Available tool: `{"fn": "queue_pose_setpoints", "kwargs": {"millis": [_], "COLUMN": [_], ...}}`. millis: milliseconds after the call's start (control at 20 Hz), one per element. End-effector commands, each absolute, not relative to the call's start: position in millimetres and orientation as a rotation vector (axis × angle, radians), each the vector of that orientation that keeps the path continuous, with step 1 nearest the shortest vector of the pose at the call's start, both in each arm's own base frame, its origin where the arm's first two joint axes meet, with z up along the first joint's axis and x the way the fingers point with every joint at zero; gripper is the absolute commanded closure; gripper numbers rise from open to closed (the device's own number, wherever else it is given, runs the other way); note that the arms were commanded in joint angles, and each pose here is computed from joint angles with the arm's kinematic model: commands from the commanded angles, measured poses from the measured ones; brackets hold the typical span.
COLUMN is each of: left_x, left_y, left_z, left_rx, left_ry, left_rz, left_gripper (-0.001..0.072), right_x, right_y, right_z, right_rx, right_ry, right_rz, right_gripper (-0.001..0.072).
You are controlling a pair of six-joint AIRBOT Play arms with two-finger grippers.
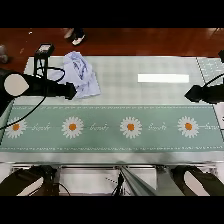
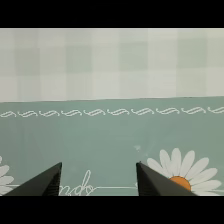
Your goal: Fold the shirts.
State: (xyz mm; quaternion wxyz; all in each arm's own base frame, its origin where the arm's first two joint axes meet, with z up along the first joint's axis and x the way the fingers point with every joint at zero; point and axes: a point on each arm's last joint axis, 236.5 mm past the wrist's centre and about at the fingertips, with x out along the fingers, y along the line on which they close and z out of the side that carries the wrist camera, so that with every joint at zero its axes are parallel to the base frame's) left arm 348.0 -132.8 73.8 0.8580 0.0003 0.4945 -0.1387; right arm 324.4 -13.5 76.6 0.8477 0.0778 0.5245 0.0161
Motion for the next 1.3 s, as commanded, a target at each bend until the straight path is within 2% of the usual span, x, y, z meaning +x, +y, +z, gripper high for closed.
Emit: {"fn": "queue_pose_setpoints", "kwargs": {"millis": [0,850,1150,1250], "left_x": [347.8,348.1,382.8,394.5], "left_y": [-133.0,-133.7,-140.4,-135.6], "left_z": [74.0,74.3,97.5,105.7], "left_rx": [0.001,-0.006,-0.043,-0.006], "left_ry": [1.038,1.037,0.863,0.800], "left_rz": [-0.292,-0.292,-0.293,-0.281], "left_gripper": [-0.0013,-0.0013,-0.0013,-0.0013], "right_x": [324.4,328.3,327.4,327.5], "right_y": [-13.0,-13.9,-14.0,-14.0], "right_z": [76.4,78.3,77.8,77.9], "right_rx": [0.164,0.163,0.162,0.162], "right_ry": [1.107,1.088,1.092,1.092], "right_rz": [0.035,0.032,0.033,0.032], "right_gripper": [0.0153,0.0154,0.0156,0.0157]}}
